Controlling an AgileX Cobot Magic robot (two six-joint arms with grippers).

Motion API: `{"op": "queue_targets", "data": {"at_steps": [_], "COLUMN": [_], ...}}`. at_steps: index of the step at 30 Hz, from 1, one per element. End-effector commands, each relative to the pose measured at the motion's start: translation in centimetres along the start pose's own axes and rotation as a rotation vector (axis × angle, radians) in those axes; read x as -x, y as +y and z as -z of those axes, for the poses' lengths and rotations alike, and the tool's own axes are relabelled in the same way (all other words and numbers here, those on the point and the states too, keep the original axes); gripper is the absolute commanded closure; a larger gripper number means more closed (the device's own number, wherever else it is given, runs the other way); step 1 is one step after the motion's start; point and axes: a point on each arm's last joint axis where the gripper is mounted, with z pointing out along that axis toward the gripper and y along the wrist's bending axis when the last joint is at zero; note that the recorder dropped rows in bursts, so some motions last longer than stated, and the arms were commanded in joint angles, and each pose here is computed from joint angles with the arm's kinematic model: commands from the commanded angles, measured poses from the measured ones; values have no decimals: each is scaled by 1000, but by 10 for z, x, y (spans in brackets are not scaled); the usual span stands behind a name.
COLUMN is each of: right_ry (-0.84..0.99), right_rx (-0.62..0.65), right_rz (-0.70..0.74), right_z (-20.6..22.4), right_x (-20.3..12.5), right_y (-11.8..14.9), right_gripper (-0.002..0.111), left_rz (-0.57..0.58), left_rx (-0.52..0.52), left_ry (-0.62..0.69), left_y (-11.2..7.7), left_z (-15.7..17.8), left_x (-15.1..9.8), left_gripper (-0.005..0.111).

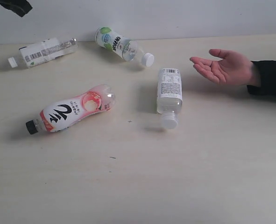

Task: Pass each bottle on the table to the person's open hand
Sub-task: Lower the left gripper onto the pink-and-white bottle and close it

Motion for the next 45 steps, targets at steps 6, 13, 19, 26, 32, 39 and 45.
{"op": "queue_targets", "data": {"at_steps": [6,13,19,26,32,39,45], "right_ry": [-8,-8,-8,-8,-8,-8,-8], "right_rx": [-2,-2,-2,-2,-2,-2,-2], "right_rz": [9,9,9,9,9,9,9], "right_z": [0,0,0,0,0,0,0], "right_x": [-1,-1,-1,-1,-1,-1,-1], "right_y": [0,0,0,0,0,0,0], "right_gripper": [108,108,108,108,108,108,108], "left_rz": [-69,-138,-216,-249,-394,-292,-285], "left_rx": [-46,-123,-310,-423,-442,-418,-416], "left_ry": [-33,65,65,140,280,281,284], "left_y": [-34,-72,-109,-163,-209,-210,-213], "left_z": [17,49,60,49,31,28,6], "left_x": [21,-2,-28,-34,-47,-45,-46], "left_gripper": [86,86,69,17,25,25,19]}}
